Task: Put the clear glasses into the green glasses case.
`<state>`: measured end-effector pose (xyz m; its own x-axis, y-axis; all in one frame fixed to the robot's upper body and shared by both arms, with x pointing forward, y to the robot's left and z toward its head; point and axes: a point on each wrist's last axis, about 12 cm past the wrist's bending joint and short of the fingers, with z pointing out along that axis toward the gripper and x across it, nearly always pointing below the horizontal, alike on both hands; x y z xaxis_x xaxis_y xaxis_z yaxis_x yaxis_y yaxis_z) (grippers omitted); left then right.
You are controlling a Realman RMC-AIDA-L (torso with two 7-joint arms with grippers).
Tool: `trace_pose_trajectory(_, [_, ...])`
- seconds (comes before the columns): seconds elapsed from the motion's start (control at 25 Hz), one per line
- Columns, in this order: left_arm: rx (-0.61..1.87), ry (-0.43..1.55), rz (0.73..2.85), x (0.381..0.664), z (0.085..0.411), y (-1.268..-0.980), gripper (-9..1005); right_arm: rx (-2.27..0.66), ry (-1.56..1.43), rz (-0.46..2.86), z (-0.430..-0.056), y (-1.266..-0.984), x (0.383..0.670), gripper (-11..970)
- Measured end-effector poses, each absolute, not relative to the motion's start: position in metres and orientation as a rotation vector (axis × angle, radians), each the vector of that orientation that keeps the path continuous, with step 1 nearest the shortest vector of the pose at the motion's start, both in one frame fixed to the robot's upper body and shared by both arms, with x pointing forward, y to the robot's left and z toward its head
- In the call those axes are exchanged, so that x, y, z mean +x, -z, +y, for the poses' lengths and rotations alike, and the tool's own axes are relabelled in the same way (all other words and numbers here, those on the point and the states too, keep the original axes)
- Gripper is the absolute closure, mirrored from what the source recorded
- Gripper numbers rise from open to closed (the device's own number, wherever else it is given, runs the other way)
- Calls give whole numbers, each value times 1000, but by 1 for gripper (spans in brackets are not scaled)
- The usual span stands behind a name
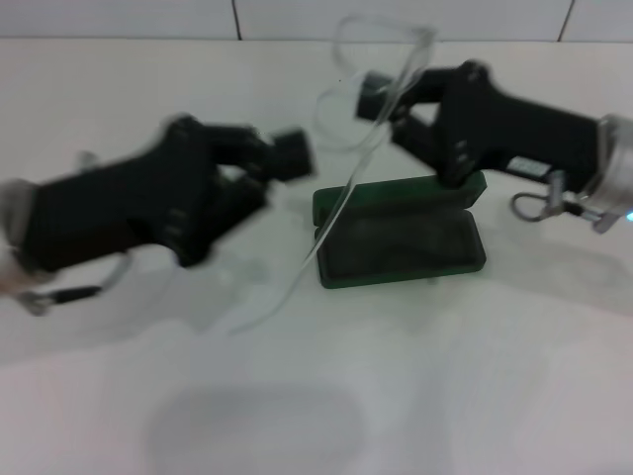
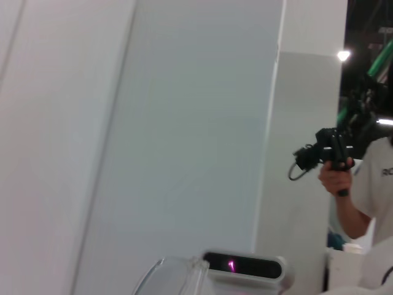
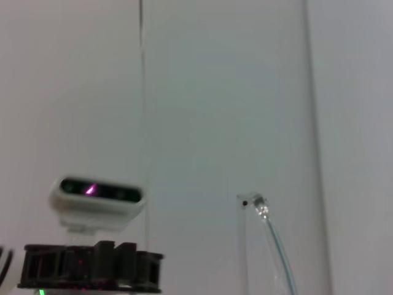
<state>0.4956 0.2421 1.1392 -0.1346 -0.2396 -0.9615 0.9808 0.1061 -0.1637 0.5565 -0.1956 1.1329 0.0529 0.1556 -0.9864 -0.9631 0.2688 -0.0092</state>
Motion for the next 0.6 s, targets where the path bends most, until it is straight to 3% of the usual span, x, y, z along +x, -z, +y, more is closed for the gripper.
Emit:
trace_pose_trajectory(0.32, [775,1195,1224,488,294,-1144,926,-734,-1141,1013,-241,-1152,540,853])
trace_pose_trajectory(0.6, [781,1211,1252,481,289,-1135,925,-617,-1220,841,-257,-1165,524,853])
